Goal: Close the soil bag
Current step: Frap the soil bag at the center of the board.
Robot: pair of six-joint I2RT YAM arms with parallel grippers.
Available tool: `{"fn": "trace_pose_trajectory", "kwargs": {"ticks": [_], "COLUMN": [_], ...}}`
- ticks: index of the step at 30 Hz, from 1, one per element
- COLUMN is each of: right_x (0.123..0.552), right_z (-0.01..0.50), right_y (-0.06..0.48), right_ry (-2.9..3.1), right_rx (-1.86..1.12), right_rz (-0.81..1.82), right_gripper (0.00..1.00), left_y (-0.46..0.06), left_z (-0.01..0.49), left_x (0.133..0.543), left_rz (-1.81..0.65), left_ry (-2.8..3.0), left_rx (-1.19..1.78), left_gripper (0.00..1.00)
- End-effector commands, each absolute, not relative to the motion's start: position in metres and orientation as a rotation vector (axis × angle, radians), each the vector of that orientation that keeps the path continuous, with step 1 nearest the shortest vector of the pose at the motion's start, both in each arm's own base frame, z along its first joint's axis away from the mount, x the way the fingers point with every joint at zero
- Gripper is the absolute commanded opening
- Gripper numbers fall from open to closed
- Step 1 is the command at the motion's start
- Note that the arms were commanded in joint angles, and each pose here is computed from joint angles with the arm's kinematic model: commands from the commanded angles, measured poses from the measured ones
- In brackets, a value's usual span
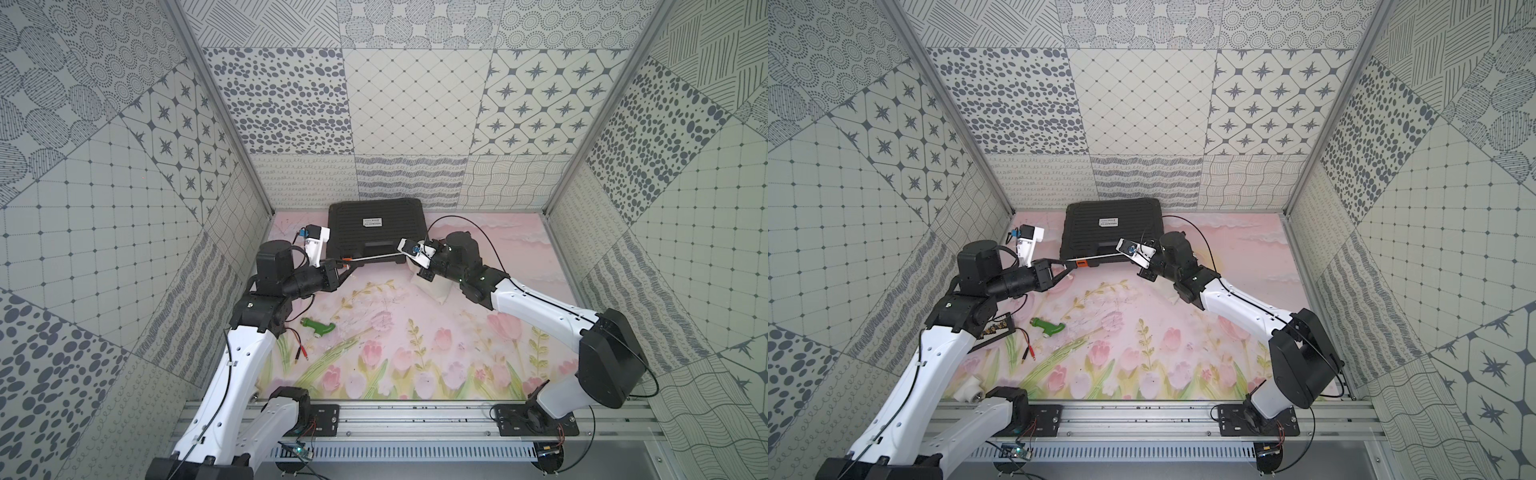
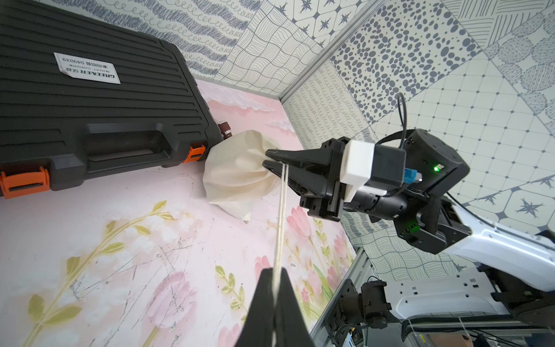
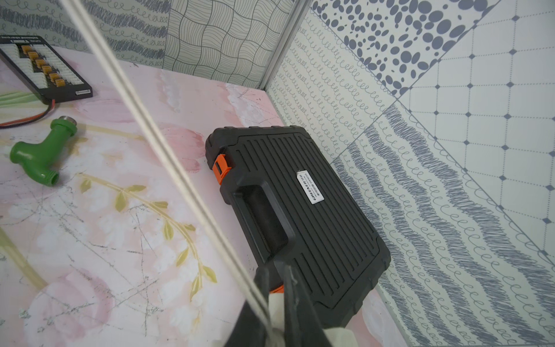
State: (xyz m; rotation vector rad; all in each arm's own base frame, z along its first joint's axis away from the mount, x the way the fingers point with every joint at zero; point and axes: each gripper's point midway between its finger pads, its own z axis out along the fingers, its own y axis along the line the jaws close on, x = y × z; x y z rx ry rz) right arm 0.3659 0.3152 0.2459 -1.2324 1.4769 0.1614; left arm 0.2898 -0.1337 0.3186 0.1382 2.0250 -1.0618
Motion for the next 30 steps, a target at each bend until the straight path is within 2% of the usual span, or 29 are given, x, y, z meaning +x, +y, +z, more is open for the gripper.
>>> {"fn": "trace_pose_trajectory", "kwargs": {"ticks": [1,6,9,15,22,25,30], "right_x": [0.392,0.371,0.36,0.335,0.328,0.327,0.331], "right_z": [0.177,0.215,0.216,0.204,0.242,0.26,0.285], "right_y": [0.192,0.219,0.235,0.267,0.297,0.31,0.33], "right_ry": [1.947,1.849,1.849,1.845,1.735,1.671,1.557], "right_rx": [-1.072,-1.061,-1.068,-1.173,-1.19,-1.207,-1.237], "right_rz": [-0.256,-0.145,-0.053,0.116,0.289,0.352,0.407], "right_gripper": [0.13,0.14,0.26,0.41,0.65,0.71,0.75], "left_y": [-0.135,-0.168,-0.18,-0.189,-0.186,-0.187,-0.185], "left_z": [0.365,0.34,0.327,0.335,0.349,0.352,0.359], "left_x": [0.317,0.323,0.327,0.322,0.311,0.306,0.3], "left_rz": [-1.026,-0.992,-0.977,-0.969,-0.95,-0.967,-0.96], "left_ry": [1.83,1.901,1.921,1.882,1.854,1.848,1.83], "left_rx": [0.204,0.304,0.342,0.423,0.445,0.452,0.463], "left_gripper": [0.0,0.0,0.0,0.0,0.0,0.0,0.0]}}
